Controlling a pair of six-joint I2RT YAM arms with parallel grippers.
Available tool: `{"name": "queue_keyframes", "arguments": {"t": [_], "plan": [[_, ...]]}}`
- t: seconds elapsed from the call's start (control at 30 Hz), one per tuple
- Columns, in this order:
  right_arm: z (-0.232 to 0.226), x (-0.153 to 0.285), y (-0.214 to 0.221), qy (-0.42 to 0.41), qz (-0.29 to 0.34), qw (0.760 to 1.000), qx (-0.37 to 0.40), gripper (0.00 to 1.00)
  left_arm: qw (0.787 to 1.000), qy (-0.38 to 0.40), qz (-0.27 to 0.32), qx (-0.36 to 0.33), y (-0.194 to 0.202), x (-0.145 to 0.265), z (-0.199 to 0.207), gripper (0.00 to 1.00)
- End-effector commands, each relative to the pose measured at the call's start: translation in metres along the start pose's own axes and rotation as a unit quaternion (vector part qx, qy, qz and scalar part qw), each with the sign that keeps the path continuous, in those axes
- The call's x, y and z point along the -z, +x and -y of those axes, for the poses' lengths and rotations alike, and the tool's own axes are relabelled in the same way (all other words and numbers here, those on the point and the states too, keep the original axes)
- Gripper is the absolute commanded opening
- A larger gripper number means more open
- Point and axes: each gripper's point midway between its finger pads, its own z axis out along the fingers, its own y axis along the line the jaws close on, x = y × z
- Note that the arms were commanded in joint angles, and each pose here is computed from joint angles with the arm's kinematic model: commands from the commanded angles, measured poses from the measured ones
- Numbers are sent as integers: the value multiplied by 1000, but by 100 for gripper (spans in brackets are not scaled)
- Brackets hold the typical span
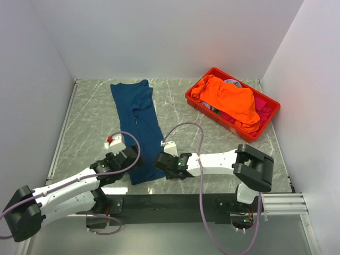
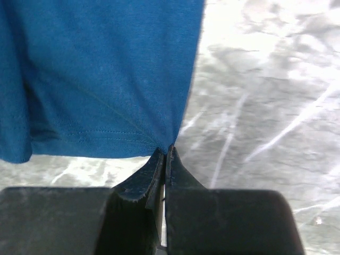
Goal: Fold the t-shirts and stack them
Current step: Fold the tshirt
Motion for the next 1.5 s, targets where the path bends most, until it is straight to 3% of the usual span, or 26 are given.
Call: {"name": "queue_keyframes", "arguments": {"t": [0.0,0.03,0.27,0.43,0.73,0.9,1.2,1.37,1.47], "plan": [[42,-5,26,50,-42,998,19,0,999,-33,15,37,3,12,-4,99],[41,-6,26,43,-40,998,16,0,997,-38,17,64,6,14,-4,99],[35,-7,23,8,-41,999,15,0,997,-42,-25,66,44,32,-7,99],[30,-9,24,-6,-42,999,13,0,994,-81,-43,66,63,43,-19,93],[27,-8,24,-20,-39,999,8,0,993,-38,-79,77,88,42,-6,57],[28,-7,25,-22,-37,999,3,0,993,-53,-80,61,90,42,-9,51],[21,-4,22,-38,-37,999,0,0,993,-38,-83,68,92,40,-10,22],[11,6,22,-62,-37,997,15,0,995,-31,-82,55,91,41,-8,1],[5,15,24,-80,-41,996,20,0,995,-20,-86,40,90,44,-3,1]]}}
